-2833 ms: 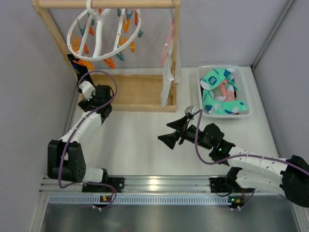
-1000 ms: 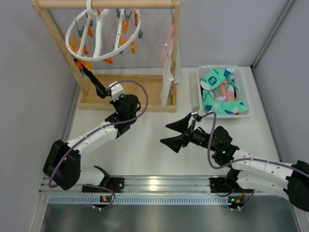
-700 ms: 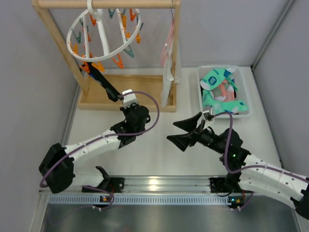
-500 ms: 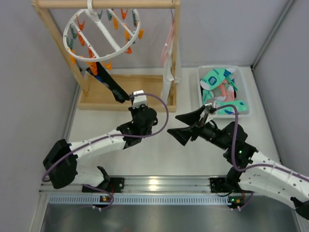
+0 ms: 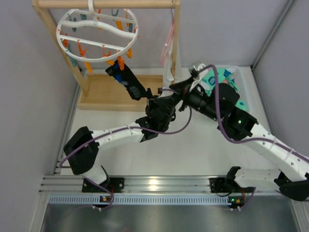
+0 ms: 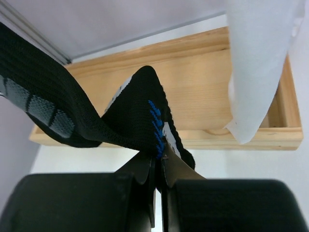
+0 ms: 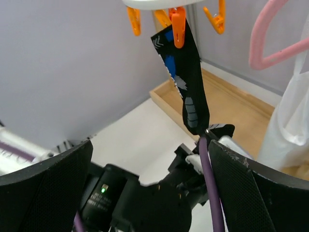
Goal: Remove the socks clipped to the hanger
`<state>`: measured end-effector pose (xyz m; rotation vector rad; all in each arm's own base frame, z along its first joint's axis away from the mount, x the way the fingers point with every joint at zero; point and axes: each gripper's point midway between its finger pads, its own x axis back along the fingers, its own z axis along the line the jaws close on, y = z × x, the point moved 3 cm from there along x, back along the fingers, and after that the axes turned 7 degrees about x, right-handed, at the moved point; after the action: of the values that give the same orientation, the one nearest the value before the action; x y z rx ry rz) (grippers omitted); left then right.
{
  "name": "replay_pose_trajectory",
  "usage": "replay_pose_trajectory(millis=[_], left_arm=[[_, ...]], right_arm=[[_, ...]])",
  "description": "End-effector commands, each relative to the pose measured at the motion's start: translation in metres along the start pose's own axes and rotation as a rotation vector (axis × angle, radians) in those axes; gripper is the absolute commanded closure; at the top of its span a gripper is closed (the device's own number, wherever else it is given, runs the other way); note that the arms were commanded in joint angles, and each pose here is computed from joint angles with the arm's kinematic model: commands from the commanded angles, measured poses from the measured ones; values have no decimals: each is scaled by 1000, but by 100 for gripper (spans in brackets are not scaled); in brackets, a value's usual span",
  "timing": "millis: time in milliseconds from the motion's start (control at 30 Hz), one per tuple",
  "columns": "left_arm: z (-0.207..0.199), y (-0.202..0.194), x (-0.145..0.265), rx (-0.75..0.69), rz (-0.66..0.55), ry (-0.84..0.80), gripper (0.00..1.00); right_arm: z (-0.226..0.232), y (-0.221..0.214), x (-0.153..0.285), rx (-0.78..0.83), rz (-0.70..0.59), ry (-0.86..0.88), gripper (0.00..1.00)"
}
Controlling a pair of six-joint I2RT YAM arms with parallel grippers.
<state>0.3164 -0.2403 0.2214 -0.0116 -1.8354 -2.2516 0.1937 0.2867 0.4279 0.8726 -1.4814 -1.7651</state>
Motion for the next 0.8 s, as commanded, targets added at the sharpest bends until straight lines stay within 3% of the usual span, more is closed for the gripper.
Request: replay_pose_trajectory(millis=[0,33,167,467,767], left_arm=[[-10,14,4,-197,-26,-2,100],[-14,13,4,-265,-24,-6,100],[-25,9,7,-384,-27,-32,100],[-31,11,9,-468,-41,-105,100],[-36,28,8,-505,-64,-117,100]], right_arm=[[-8,-1,-18,76,119,-52,0],[-10,-15,-34,91,177,-54,2],[-13,6,-62,137,185,-118,5],[-6,1,-118,285,240,-230,12],[-17,15,-174,432,195,-320,20]])
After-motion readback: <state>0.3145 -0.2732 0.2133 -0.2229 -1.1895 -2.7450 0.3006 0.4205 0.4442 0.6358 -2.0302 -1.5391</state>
